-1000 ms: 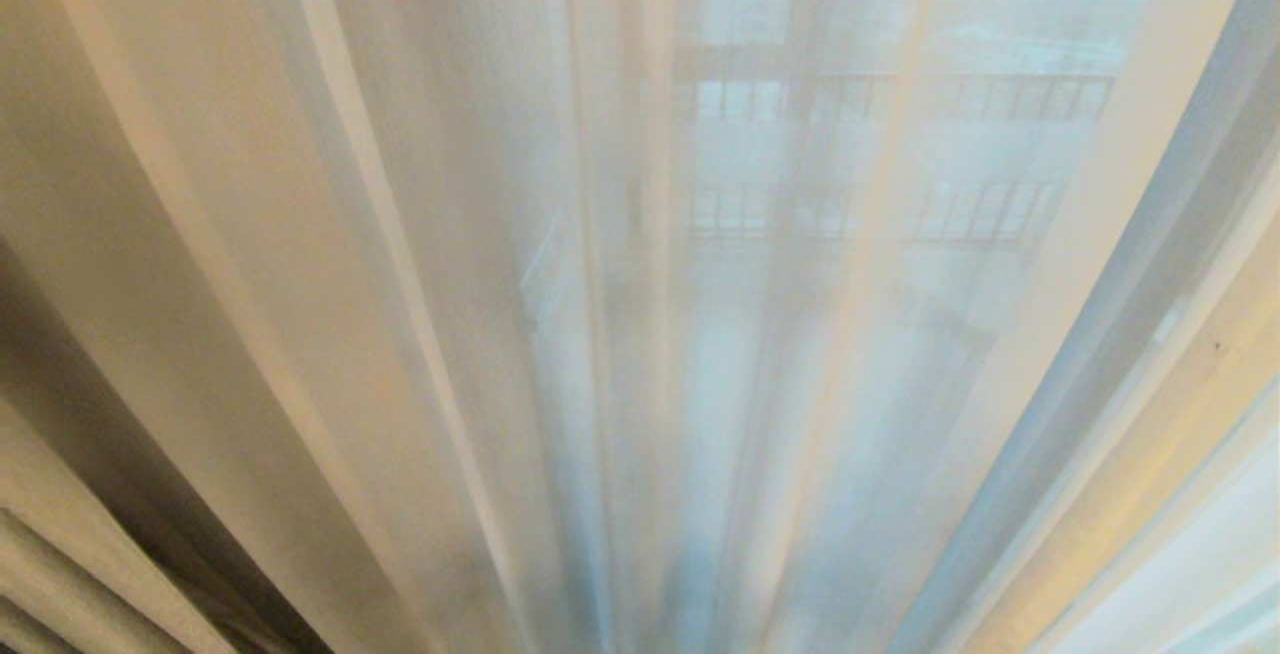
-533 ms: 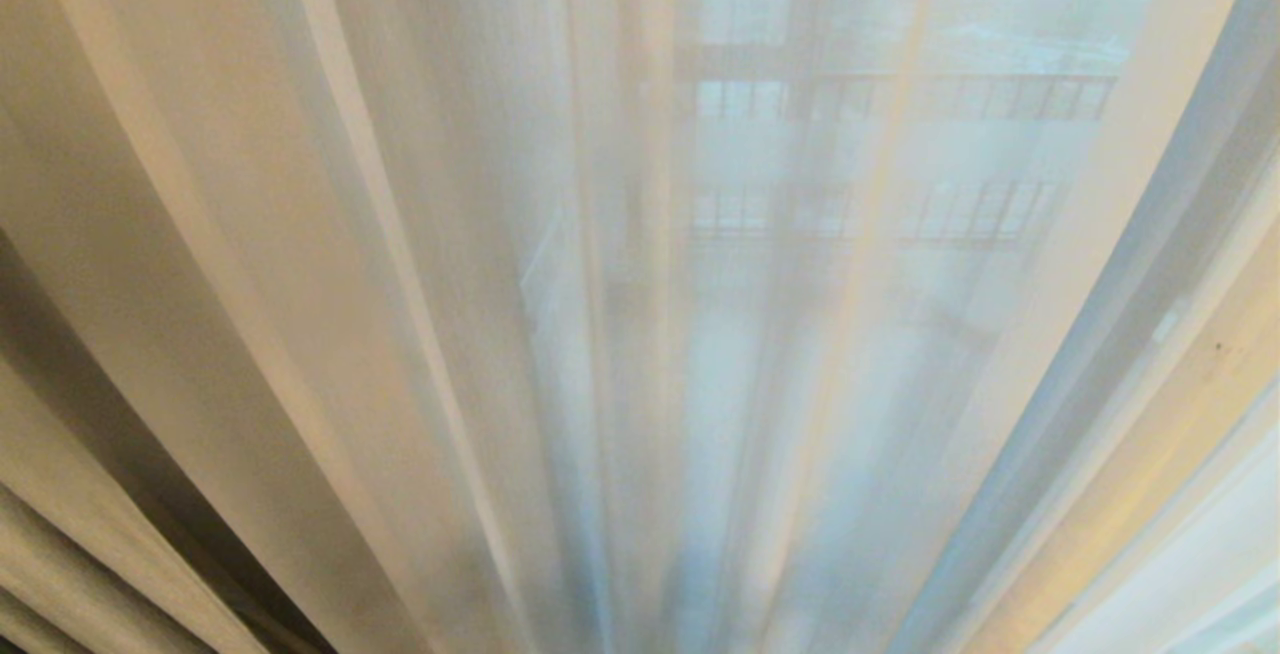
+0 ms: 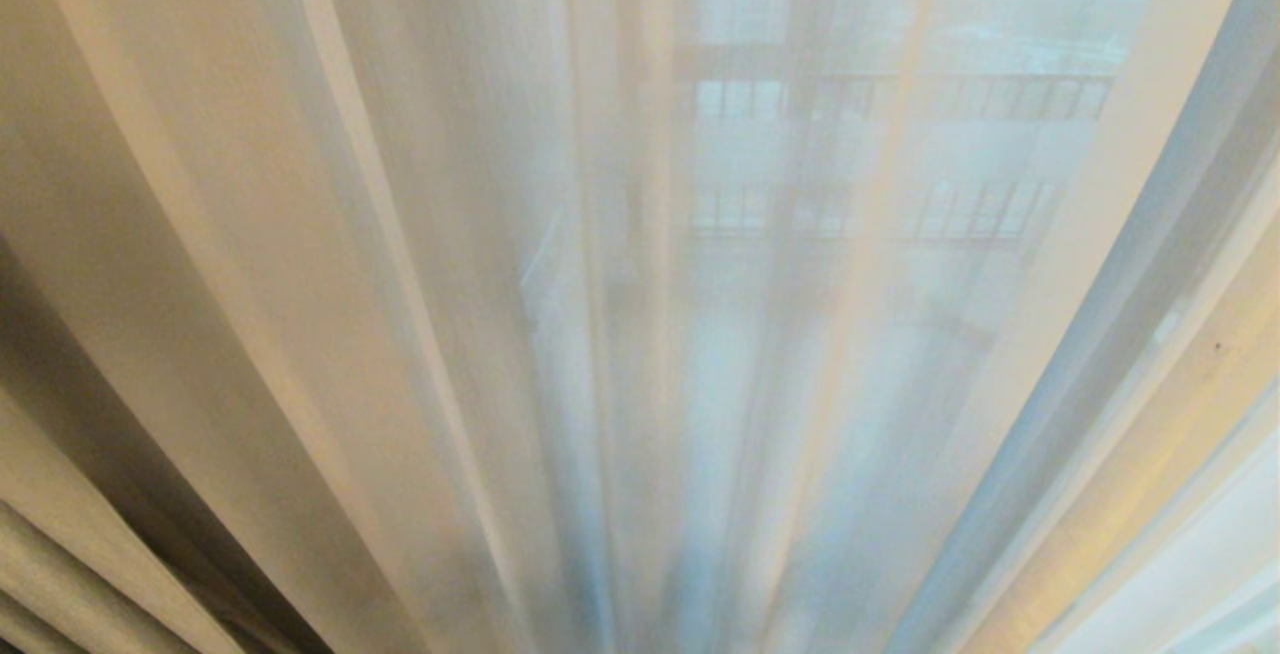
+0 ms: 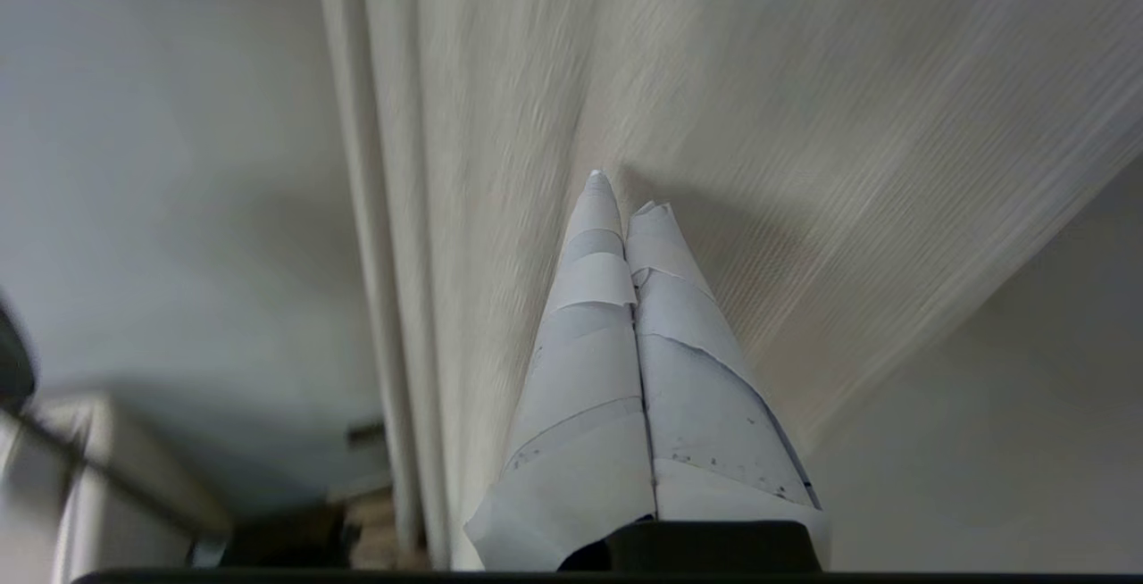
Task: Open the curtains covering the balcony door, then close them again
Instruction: Close the outer curtains on both sides
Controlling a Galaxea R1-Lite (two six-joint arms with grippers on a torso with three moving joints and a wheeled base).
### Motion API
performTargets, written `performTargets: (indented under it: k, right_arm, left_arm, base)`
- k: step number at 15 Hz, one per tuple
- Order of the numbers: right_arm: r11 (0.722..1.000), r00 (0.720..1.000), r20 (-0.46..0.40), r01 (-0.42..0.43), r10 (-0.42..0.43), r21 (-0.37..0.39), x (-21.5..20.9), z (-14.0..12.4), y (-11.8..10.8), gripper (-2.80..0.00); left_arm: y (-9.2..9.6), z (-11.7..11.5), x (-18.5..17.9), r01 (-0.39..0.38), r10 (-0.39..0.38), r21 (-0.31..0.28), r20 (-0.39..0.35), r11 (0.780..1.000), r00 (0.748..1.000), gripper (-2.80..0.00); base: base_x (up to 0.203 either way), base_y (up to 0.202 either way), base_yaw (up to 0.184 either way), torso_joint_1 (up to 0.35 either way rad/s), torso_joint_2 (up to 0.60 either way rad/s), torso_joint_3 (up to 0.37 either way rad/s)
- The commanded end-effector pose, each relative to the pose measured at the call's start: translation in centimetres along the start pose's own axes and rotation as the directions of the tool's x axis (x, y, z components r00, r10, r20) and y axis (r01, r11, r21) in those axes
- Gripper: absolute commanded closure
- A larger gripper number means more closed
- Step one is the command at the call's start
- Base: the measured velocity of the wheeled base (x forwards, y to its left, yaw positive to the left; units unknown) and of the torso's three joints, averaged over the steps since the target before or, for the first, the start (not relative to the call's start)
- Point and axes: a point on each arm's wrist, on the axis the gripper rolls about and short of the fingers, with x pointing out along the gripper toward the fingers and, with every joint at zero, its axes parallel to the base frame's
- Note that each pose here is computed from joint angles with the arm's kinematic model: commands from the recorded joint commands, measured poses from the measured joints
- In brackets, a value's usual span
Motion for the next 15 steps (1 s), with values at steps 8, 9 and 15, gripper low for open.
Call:
performTargets:
  k: [8,9,15]
  right_arm:
    - [1.0,1.0,-0.001,-0.001,0.001,-0.001,0.0,0.0,0.0,0.0]
    - [1.0,1.0,-0.001,0.0,0.0,-0.001,0.0,0.0,0.0,0.0]
    - [1.0,1.0,-0.001,-0.001,0.001,-0.001,0.0,0.0,0.0,0.0]
  left_arm:
    - [1.3,0.1,2.6,-0.031,0.035,-0.04,0.112,0.999,0.993,0.0]
    - [1.3,-0.1,2.8,-0.033,0.037,-0.041,0.112,0.999,0.993,0.0]
    - [0.9,-1.2,4.2,-0.019,0.027,-0.073,0.111,0.997,0.993,0.0]
  base:
    - [0.0,0.0,0.0,0.0,0.0,0.0]
    - [0.0,0.0,0.0,0.0,0.0,0.0]
    - [0.0,0.0,0.0,0.0,0.0,0.0]
